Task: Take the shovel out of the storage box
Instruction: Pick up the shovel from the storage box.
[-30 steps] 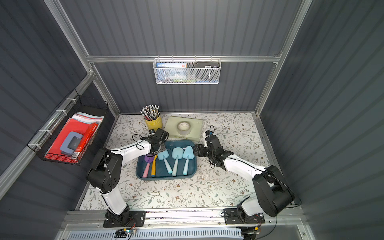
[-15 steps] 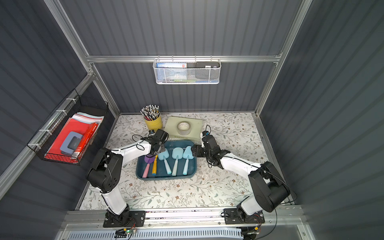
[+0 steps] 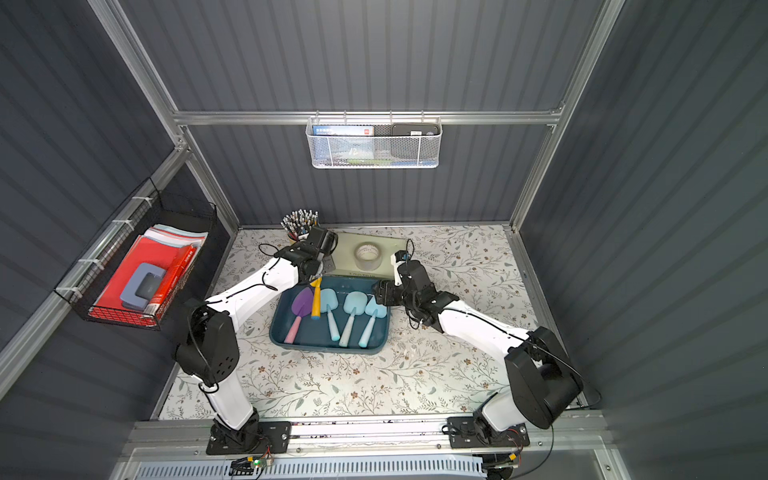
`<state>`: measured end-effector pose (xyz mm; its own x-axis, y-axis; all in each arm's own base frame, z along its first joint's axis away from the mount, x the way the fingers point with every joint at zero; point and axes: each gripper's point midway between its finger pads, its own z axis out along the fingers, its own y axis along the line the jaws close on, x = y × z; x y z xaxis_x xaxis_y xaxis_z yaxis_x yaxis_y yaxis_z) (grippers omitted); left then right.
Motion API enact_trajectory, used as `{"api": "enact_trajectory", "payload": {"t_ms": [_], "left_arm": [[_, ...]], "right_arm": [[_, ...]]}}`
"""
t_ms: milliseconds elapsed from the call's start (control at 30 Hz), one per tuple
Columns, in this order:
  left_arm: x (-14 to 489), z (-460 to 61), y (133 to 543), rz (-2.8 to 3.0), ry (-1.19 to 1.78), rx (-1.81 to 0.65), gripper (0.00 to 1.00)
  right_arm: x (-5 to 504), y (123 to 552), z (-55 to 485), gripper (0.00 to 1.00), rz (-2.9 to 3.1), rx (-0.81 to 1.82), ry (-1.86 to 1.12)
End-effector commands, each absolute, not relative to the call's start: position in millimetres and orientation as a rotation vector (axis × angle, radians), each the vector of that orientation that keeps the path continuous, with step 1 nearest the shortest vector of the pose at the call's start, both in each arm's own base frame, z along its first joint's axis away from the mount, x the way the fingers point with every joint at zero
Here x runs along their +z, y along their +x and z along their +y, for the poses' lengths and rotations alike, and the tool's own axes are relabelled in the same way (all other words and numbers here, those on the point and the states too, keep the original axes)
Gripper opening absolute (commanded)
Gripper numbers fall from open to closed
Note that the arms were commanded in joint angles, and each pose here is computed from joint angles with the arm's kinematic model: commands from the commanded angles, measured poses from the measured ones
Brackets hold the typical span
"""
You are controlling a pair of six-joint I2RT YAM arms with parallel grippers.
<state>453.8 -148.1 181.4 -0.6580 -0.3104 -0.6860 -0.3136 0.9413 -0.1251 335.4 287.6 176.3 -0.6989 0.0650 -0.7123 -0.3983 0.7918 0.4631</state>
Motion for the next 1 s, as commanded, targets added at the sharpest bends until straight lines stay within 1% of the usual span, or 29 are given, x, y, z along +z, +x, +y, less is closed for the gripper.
{"api": "enact_trajectory", "payload": {"t_ms": [0,133,267,567,967], "left_arm": [[202,-145,450,2.331,-0.386,0.038,0.00],[205,-154,457,2.318,-0.382,-0.012,0.00],[219,-171,471,2.269,-0.378,-0.136,0.00],[251,-205,491,2.203,-0.320,-0.345,0.00],[241,-228,483,2.244,-0.276,-0.425,0.00]], "right_arm": [[203,325,303,0.74,2.178,0.913,-0.302],[226,307,327,0.75,2.098,1.146,-0.372],[226,295,349,0.75,2.075,1.306,-0.440],[204,291,383,0.75,2.113,1.357,-0.511],[196,308,400,0.75,2.089,1.318,-0.500]]}}
